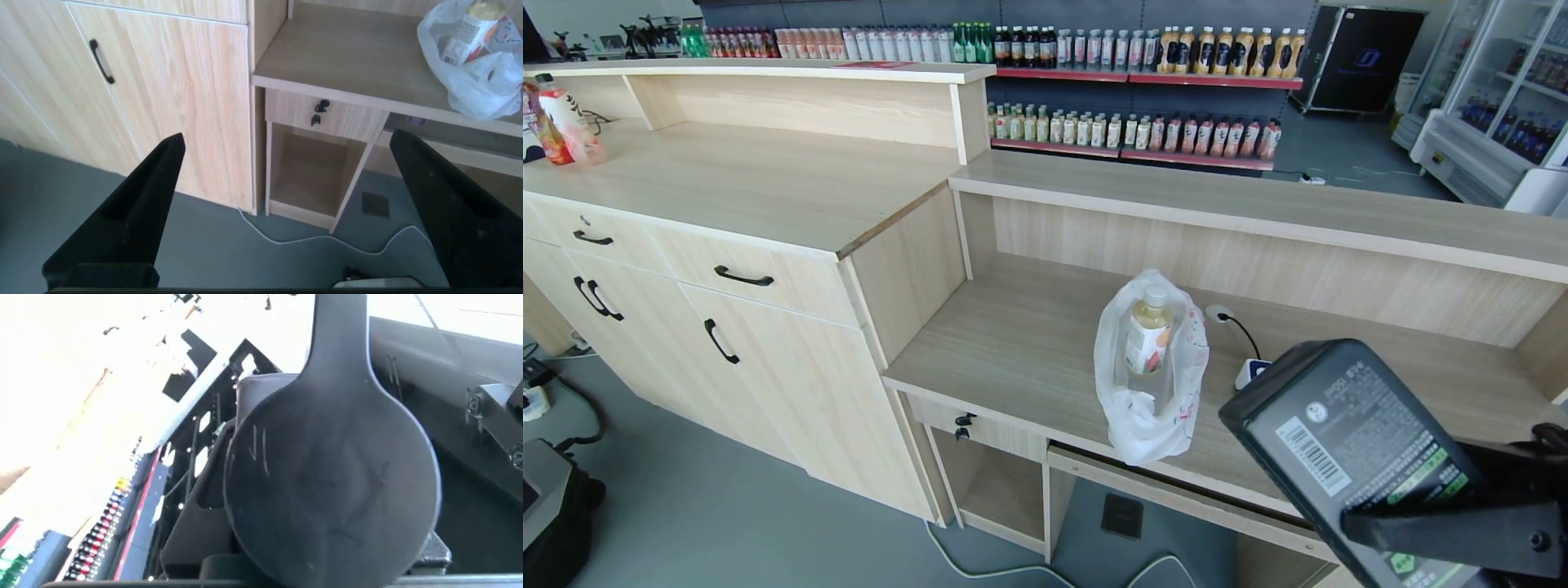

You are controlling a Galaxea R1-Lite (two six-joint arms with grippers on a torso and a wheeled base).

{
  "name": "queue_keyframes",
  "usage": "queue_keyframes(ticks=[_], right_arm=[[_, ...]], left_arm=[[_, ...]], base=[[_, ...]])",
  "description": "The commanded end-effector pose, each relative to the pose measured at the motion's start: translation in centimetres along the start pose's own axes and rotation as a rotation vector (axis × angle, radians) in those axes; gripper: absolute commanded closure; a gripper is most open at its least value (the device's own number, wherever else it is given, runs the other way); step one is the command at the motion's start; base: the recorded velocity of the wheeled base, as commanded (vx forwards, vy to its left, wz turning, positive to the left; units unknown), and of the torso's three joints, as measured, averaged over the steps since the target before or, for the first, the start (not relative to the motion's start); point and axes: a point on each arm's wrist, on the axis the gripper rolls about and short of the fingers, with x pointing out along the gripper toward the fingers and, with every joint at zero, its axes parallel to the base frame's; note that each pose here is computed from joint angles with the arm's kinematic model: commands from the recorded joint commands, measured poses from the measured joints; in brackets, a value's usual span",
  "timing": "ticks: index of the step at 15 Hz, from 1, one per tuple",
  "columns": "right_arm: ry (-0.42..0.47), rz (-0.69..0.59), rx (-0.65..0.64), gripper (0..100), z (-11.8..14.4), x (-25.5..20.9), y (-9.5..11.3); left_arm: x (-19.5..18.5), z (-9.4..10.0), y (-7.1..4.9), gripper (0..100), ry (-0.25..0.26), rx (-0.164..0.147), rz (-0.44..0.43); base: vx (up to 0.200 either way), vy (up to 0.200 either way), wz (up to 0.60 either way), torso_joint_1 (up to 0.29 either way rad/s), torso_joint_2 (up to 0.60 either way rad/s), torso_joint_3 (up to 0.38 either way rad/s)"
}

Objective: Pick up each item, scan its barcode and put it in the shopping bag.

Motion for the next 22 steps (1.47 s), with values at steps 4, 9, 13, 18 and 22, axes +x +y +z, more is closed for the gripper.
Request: queue_keyframes(ticks=[4, 9, 13, 18, 22], right_arm=[[-0.03, -0.032, 0.032, 100, 0.3, 0.5, -0.4], [-0.04, -0.056, 0.038, 100, 0.4, 0.7, -0.9], [-0.035, -0.062, 0.028, 100, 0.4, 0.4, -1.3], [-0.031, -0.066, 0.02, 100, 0.3, 0.3, -1.5], [-0.037, -0.077, 0.018, 100, 0.4, 0.3, -1.6]], left_arm=[[0.0, 0.0, 0.0, 0, 0.0, 0.0, 0.0], [0.0, 0.0, 0.0, 0, 0.0, 0.0, 0.0], [0.0, 0.0, 0.0, 0, 0.0, 0.0, 0.0], [0.0, 0.0, 0.0, 0, 0.0, 0.0, 0.0], [0.0, 0.0, 0.0, 0, 0.0, 0.0, 0.0]], base=[[0.0, 0.0, 0.0, 0.0, 0.0, 0.0], [0.0, 0.0, 0.0, 0.0, 0.0, 0.0], [0.0, 0.0, 0.0, 0.0, 0.0, 0.0], [0.0, 0.0, 0.0, 0.0, 0.0, 0.0], [0.0, 0.0, 0.0, 0.0, 0.0, 0.0]])
